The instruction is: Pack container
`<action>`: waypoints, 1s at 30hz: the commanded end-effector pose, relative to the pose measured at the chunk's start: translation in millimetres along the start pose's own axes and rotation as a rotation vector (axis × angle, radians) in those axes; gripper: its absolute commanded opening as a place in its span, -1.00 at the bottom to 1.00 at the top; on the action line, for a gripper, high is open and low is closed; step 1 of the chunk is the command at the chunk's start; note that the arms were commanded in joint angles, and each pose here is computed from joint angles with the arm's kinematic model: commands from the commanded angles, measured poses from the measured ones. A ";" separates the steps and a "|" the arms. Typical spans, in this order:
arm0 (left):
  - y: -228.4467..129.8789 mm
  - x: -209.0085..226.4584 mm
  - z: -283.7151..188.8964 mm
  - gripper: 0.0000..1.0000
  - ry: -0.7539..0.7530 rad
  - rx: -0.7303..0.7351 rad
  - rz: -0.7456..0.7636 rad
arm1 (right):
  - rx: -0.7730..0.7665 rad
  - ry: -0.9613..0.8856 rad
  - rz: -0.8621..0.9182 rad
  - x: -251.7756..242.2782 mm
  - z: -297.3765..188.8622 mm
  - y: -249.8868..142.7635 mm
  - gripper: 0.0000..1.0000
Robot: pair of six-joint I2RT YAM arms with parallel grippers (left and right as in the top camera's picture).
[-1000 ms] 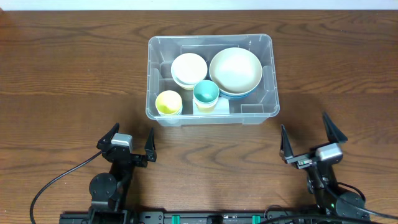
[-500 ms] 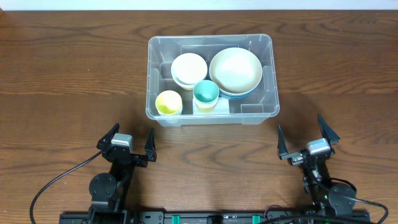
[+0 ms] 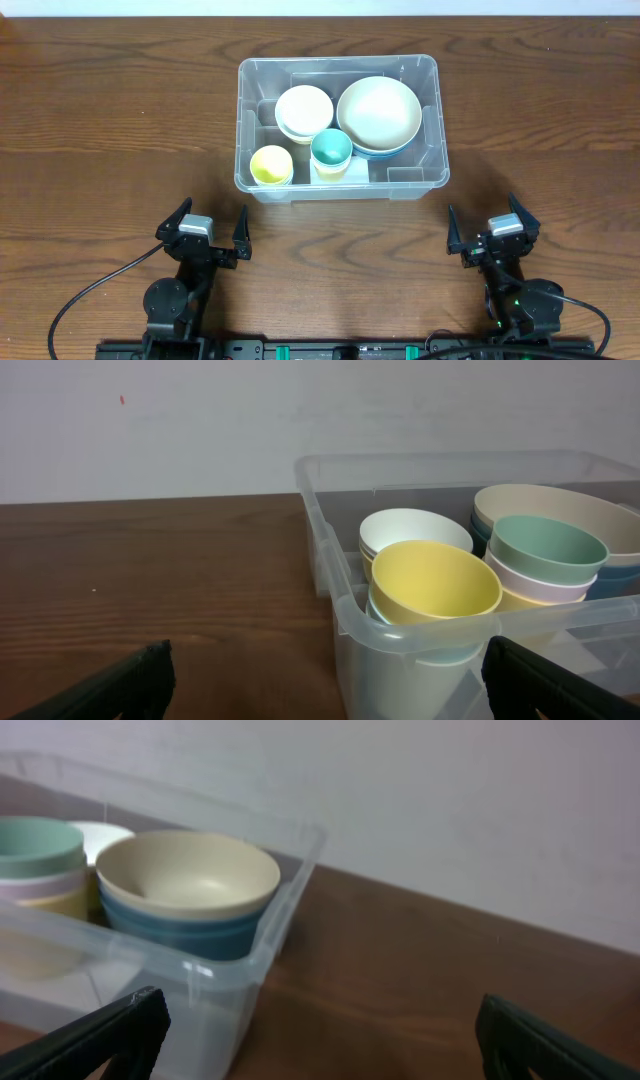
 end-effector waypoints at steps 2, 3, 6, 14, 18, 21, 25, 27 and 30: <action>-11.7 1.2 0.8 0.96 -0.004 0.046 0.000 | 0.011 -0.030 -0.014 -2.8 -0.4 -1.7 0.99; -11.7 1.2 0.8 0.96 -0.004 0.046 0.000 | 0.011 -0.030 -0.014 -2.8 -0.4 -1.8 0.99; -11.7 1.2 0.8 0.96 -0.004 0.046 0.000 | 0.011 -0.029 -0.014 -2.7 -0.4 -1.8 0.98; -11.7 1.2 0.8 0.96 -0.004 0.046 0.000 | 0.010 -0.029 -0.010 -2.8 -0.4 -1.6 0.98; -11.7 1.2 0.8 0.96 -0.004 0.046 0.000 | 0.010 -0.031 -0.010 -3.1 -0.4 -1.6 0.99; -11.7 1.2 0.8 0.96 -0.004 0.046 0.000 | 0.013 -0.040 -0.009 -4.6 -0.5 -2.1 0.98; -11.7 1.2 0.8 0.96 -0.004 0.046 0.000 | 0.013 -0.040 -0.009 -4.6 -0.5 -2.2 0.99; -11.7 1.2 0.8 0.96 -0.004 0.046 0.000 | 0.013 -0.040 -0.009 -4.6 -0.5 -2.2 0.99; -11.7 1.2 0.8 0.96 -0.004 0.046 0.000 | 0.013 -0.040 -0.009 -4.6 -0.5 -2.2 0.99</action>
Point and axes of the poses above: each gripper's point midway between its finger pads, its own z axis out along the fingers, its own x axis along the line the jaws close on, y = z × x, the point moved 8 cm from there along -z, back along the fingers, and after that the axes turned 6 degrees about -z, right-handed, at the moved point
